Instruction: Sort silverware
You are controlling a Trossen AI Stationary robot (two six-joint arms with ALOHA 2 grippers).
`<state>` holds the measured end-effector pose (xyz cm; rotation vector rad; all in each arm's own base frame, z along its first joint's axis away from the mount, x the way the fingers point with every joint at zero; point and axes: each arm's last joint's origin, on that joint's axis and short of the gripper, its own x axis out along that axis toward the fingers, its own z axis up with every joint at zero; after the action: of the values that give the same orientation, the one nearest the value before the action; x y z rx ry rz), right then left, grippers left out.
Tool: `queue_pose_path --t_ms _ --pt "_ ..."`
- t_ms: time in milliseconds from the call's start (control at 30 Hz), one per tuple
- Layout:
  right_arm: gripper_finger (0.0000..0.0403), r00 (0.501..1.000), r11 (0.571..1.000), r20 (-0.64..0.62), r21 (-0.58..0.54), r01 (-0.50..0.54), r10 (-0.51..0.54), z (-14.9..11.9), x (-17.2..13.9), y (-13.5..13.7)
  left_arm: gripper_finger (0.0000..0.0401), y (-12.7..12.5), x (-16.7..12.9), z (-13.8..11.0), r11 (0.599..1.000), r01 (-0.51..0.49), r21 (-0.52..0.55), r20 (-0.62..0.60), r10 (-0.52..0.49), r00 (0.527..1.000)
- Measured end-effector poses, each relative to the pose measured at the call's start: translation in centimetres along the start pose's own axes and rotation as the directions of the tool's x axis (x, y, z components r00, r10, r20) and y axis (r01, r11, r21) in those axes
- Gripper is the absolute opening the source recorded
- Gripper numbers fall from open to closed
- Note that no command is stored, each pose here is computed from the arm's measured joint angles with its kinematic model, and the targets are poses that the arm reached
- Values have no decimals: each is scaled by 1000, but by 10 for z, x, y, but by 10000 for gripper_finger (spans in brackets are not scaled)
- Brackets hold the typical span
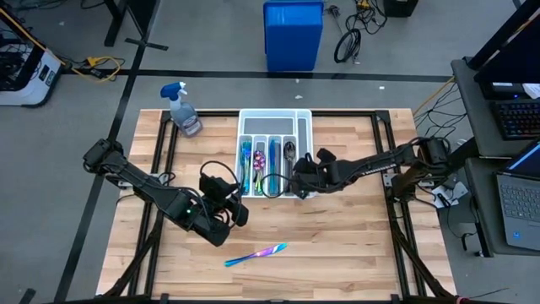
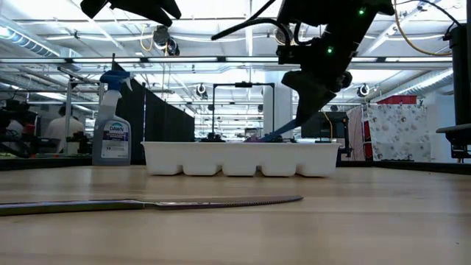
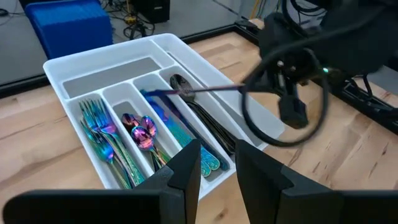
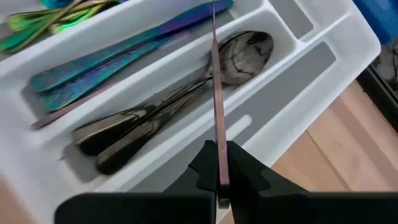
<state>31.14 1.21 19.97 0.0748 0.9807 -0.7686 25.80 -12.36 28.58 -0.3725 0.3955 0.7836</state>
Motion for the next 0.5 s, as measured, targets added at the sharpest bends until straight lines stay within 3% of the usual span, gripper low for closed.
queue_pose_path --t_ms 500 --pt "0 998 997 24 -32 64 -64 12 -8 -5 84 0 0 0 1000 3 0 -6 -3 1000"
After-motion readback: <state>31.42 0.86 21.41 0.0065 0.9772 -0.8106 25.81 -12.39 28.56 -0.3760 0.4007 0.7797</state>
